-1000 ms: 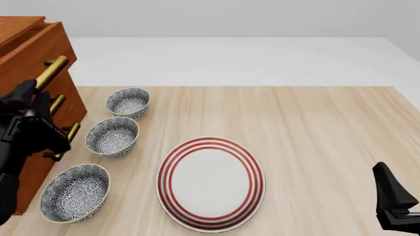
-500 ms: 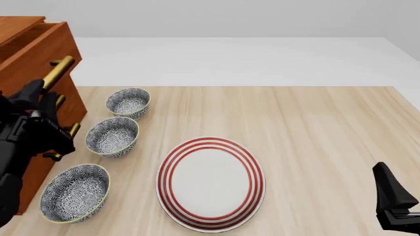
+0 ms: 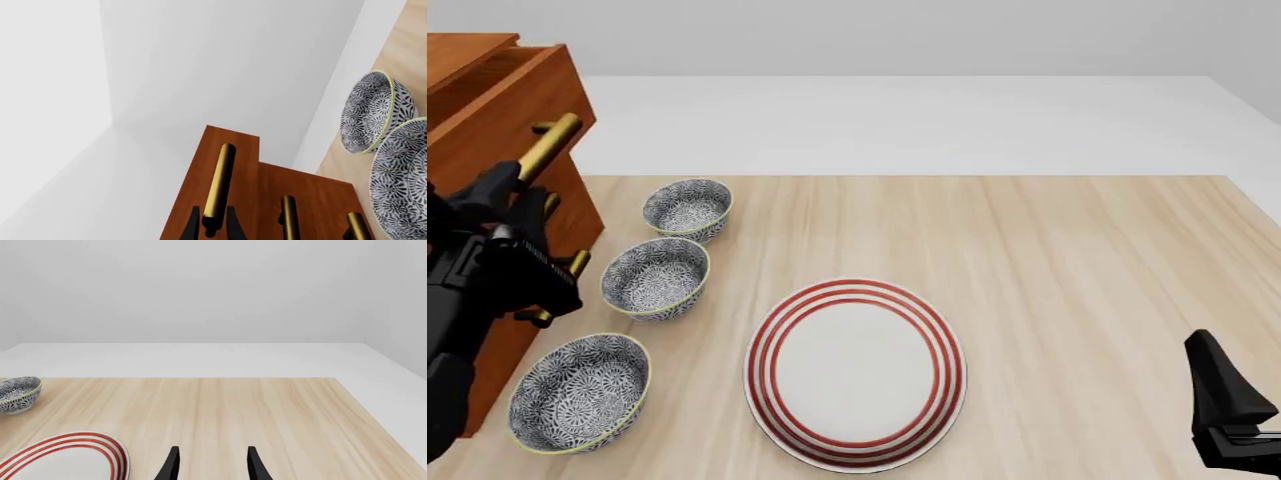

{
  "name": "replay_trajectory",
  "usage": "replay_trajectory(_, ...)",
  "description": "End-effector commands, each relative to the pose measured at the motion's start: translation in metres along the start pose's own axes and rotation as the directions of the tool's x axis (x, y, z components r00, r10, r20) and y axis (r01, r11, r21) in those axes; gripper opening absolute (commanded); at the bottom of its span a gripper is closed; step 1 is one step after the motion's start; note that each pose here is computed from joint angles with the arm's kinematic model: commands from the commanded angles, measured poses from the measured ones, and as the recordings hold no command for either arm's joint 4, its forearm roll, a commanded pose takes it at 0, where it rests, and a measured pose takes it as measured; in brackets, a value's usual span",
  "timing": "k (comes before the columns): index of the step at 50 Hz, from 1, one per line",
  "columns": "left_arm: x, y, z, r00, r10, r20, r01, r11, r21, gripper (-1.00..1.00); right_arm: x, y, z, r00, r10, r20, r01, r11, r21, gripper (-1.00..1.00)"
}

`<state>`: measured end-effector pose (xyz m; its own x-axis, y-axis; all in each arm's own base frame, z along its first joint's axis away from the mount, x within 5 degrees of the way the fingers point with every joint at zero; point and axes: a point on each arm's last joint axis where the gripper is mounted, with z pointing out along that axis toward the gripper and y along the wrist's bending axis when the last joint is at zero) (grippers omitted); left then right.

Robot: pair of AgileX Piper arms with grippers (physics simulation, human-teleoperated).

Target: Open the top drawer of the cabinet.

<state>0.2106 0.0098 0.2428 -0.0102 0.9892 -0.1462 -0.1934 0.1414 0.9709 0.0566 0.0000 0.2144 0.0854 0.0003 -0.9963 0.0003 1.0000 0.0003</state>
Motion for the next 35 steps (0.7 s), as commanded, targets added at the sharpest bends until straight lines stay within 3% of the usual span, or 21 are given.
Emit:
replay_trajectory(1, -0.0004, 0.0004, 0.0071, 1.0, -0.005, -0.007, 0.005, 1.0, 0.005, -1.0, 0.0, 0.0, 0.0, 1.0, 0.0, 0.0, 0.0, 1.0, 0.0, 1.0)
replay_trajectory(27, -0.0032, 0.0006, 0.004, 1.0, -0.001, 0.005, 0.001, 1.0, 0.011, -1.0, 0.0, 0.0, 0.0, 1.0, 0.0, 0.0, 0.0, 1.0, 0.0, 1.0)
replay_trajectory(28, -0.0041, 0.0023, 0.003, 1.0, -0.005, 0.008, 0.005, 1.0, 0.009, 1.0, 0.0, 0.0, 0.0, 1.0, 0.0, 0.0, 0.0, 1.0, 0.0, 1.0)
replay_trajectory(35, -0.0028, 0.0034, -0.0018, 1.0, 0.018, 0.005, -0.018, 1.0, -0.012, 1.0, 0.0, 0.0, 0.0, 1.0, 0.0, 0.0, 0.0, 1.0, 0.0, 1.0)
